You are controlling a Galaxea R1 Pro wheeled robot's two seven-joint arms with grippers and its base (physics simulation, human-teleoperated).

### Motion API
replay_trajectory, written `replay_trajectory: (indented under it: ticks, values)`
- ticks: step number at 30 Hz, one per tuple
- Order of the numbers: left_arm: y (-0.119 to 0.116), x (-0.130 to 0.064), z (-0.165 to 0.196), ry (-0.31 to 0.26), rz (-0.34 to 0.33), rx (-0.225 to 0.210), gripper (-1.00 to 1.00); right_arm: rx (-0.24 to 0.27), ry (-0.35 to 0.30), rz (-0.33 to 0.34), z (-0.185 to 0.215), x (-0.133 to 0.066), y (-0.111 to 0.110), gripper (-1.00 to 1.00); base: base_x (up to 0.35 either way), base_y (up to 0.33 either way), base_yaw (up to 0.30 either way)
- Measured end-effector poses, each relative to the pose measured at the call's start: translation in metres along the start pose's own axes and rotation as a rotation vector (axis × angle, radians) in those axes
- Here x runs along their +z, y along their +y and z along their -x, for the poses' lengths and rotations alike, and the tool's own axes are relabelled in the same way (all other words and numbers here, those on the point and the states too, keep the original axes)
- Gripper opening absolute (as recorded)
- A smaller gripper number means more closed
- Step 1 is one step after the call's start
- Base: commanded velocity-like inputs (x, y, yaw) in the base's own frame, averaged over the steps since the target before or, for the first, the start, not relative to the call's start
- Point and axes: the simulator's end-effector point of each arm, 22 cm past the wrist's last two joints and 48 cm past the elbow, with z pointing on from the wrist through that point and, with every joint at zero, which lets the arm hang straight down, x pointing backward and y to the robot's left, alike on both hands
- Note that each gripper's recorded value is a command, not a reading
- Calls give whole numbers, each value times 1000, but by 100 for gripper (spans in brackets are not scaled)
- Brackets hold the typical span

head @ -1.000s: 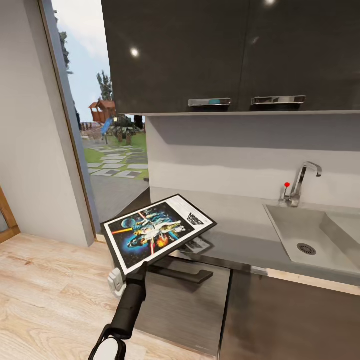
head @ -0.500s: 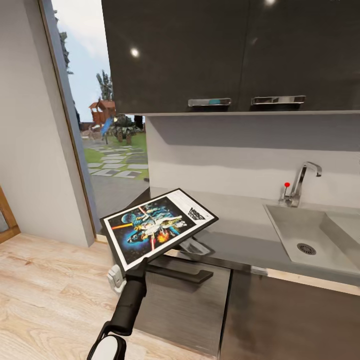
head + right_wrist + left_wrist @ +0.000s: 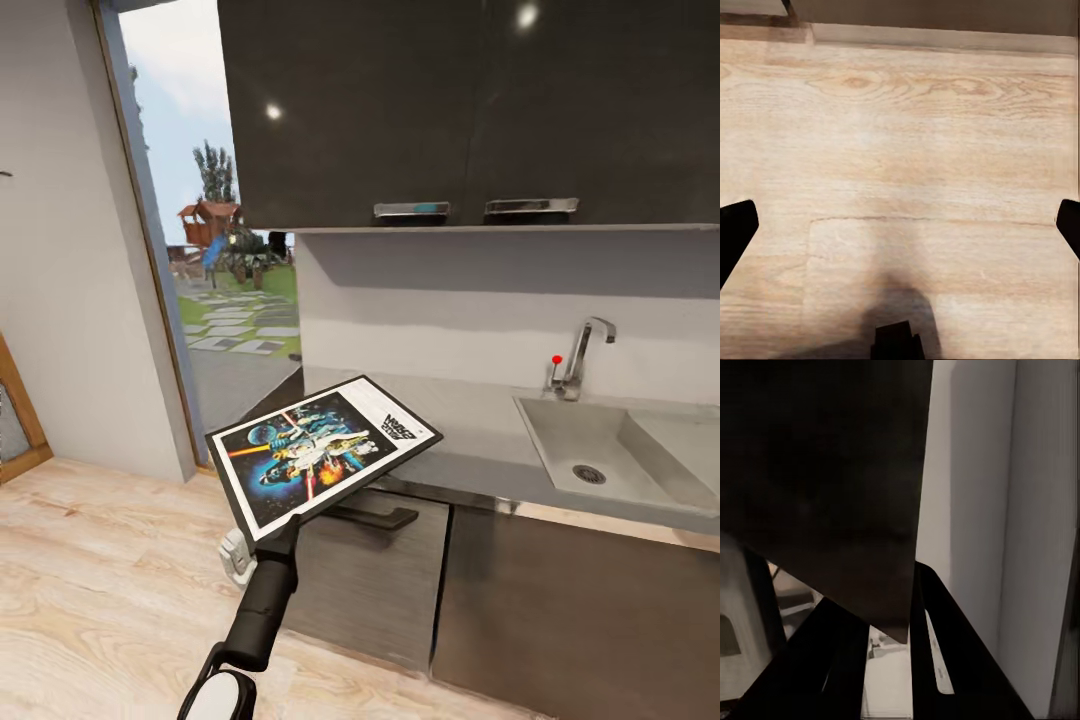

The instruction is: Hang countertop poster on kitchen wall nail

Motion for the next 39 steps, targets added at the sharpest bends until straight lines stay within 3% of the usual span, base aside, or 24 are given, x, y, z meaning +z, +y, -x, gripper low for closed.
replay_trajectory:
  ticks: [39]
  values:
    - [1,0,1,-1,0,0,-100,0,-4,-2,2,0,-1,100,-339,0,0]
